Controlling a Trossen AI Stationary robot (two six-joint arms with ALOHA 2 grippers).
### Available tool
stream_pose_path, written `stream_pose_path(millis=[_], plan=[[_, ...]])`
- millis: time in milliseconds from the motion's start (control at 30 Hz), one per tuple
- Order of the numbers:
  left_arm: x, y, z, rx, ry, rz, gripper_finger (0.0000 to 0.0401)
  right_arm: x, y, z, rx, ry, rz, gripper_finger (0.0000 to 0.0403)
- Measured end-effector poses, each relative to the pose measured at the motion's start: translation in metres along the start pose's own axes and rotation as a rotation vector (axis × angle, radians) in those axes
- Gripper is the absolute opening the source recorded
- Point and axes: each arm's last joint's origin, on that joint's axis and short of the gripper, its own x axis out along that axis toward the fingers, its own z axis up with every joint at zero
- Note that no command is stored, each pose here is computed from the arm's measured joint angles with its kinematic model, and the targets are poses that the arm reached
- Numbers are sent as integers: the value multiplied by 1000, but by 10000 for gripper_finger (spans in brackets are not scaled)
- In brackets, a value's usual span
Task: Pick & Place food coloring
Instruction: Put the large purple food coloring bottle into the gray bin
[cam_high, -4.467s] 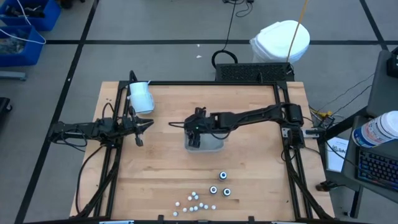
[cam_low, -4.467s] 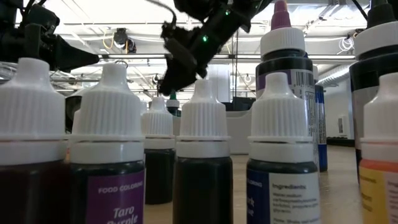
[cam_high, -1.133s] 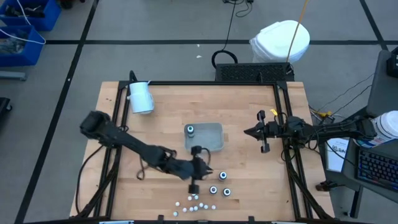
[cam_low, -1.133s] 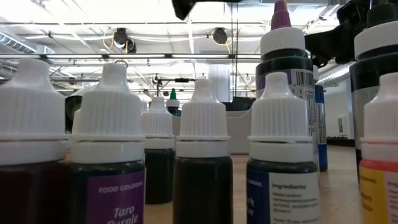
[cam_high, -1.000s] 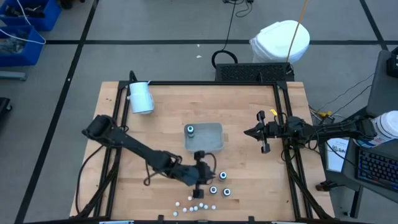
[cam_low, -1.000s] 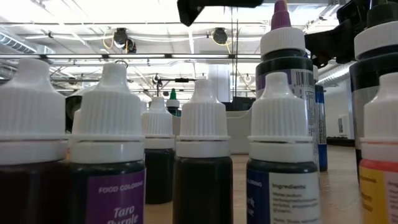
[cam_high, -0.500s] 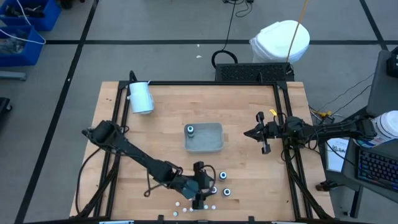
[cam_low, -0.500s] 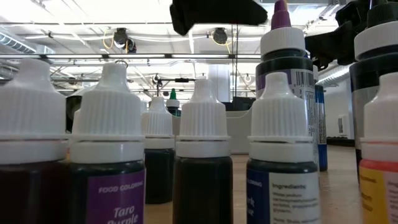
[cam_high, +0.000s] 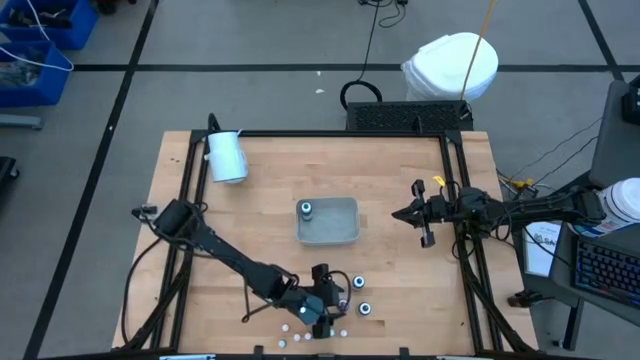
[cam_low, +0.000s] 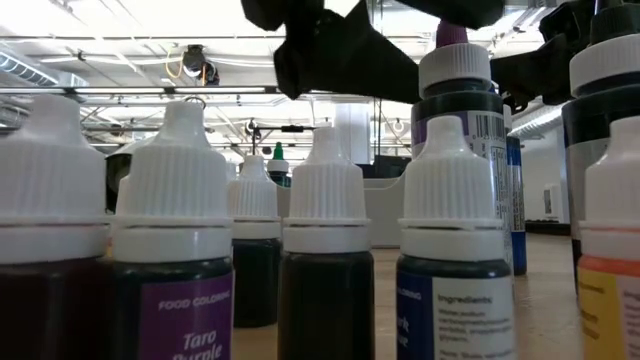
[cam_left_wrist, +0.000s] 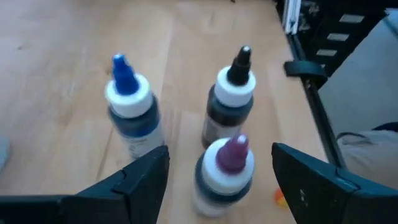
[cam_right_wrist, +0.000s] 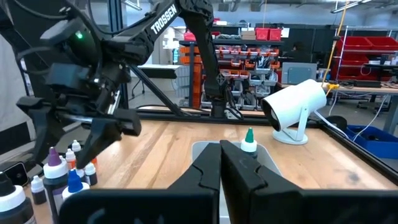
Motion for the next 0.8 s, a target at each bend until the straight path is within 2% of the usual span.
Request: stream_pose_path(millis=[800], plan=[[6, 0, -6, 36, 16, -12, 285, 0, 0, 0, -3, 0, -2, 1]])
